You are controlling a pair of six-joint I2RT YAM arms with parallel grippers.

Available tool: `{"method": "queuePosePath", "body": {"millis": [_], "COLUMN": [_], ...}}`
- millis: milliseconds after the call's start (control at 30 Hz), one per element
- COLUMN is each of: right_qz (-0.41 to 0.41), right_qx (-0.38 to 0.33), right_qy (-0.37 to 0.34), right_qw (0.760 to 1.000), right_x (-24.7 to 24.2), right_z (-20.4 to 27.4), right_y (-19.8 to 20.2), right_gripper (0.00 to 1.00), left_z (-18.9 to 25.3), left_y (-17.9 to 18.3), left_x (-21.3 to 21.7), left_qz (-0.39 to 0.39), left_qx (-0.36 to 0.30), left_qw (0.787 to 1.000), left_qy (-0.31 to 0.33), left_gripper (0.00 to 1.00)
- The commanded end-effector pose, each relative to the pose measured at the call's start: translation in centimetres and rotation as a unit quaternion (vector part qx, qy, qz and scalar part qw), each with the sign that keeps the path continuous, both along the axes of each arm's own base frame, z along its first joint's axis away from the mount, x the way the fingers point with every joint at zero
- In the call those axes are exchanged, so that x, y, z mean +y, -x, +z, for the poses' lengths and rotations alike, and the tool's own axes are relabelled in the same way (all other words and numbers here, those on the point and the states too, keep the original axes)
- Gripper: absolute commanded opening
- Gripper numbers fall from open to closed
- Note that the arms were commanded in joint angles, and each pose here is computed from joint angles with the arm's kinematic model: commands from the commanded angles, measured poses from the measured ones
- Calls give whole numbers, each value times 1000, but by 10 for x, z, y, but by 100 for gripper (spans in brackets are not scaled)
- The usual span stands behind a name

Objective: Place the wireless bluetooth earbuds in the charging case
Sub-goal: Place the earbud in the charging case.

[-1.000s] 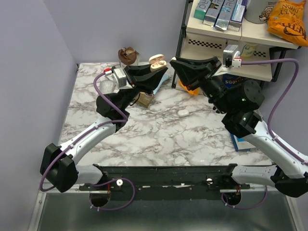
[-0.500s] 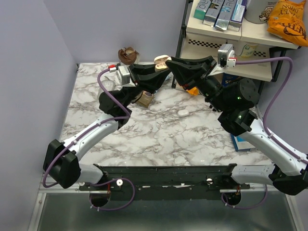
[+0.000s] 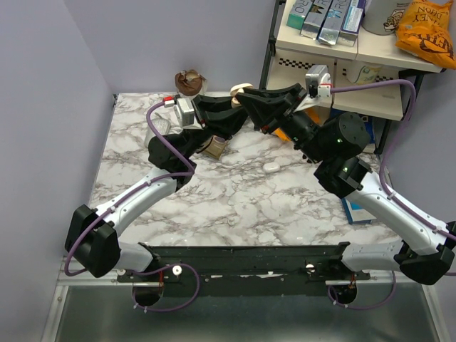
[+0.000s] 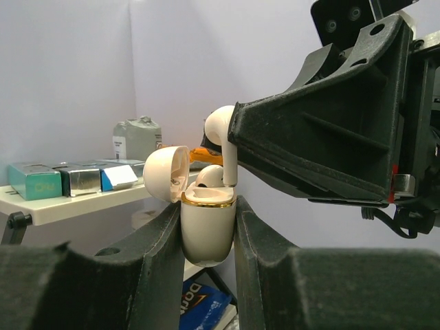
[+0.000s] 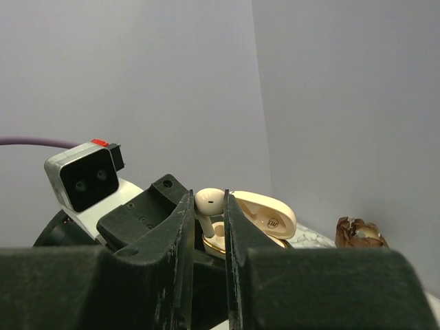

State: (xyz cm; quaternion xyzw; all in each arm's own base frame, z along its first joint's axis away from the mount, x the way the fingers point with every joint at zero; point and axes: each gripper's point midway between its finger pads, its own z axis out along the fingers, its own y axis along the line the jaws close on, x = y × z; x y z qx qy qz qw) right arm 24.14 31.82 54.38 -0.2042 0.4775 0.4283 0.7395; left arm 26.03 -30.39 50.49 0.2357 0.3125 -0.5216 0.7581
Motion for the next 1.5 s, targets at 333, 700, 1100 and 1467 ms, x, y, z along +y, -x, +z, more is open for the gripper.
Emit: {"method": "queuePosePath", "body": {"millis": [333, 700, 1100, 1467], "right_qz": [4, 3, 1, -24], "right_qx": [-7, -2, 5, 19], "right_qy": [10, 30, 48, 59], "right_qw": [1000, 1000, 999, 998], "right_x": [1, 2, 7, 3], "right_z": [8, -2, -9, -19], "right_y": [2, 1, -2, -12], "right_gripper": [1, 1, 1, 6], "left_z": [12, 12, 14, 13], "left_y": [22, 28, 32, 32], "left_x": [7, 9, 10, 13], "left_qz": [-9, -13, -15, -7], "left_qx": [-47, -56, -60, -58], "left_qw": [999, 998, 998, 998], "left_qy": [6, 3, 1, 1], "left_gripper": [0, 0, 0, 0]}}
